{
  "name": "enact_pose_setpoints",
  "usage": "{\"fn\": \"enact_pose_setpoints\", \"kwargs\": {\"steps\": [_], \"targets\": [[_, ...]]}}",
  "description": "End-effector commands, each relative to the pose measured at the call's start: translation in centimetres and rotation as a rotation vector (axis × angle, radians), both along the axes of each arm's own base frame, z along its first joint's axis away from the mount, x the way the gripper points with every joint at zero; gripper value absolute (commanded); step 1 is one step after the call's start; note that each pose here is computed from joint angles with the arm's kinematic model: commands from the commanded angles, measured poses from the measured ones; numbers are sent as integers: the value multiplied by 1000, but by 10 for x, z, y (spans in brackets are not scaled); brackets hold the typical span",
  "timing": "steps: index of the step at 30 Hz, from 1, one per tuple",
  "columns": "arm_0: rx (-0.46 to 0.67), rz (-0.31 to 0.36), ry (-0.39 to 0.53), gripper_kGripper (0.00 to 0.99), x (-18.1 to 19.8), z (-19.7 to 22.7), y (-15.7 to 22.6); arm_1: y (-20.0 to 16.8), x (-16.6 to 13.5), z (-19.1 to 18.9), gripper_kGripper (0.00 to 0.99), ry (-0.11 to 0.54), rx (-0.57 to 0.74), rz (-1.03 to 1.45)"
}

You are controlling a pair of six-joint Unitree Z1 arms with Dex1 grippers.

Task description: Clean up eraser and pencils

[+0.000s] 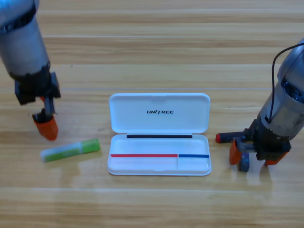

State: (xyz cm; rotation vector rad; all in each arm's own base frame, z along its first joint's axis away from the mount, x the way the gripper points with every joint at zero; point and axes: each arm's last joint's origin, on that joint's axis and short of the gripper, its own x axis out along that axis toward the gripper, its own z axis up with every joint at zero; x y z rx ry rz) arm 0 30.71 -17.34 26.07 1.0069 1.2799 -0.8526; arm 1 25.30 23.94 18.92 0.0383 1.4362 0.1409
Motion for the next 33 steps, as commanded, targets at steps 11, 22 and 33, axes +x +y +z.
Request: {"fn": "enact_pose_setpoints", "kwargs": {"steps": [11, 22, 33], "targets": [[-41, 20, 64, 959, -17, -34, 8, 1, 7, -29, 0, 94, -20, -16], [-61, 0, 68, 960, -24, -52, 5, 54, -22, 77, 0, -23, -158, 1090], [-66, 2, 66, 960, -23, -69, 4, 107, -13, 43, 0, -4, -117, 1496]]}}
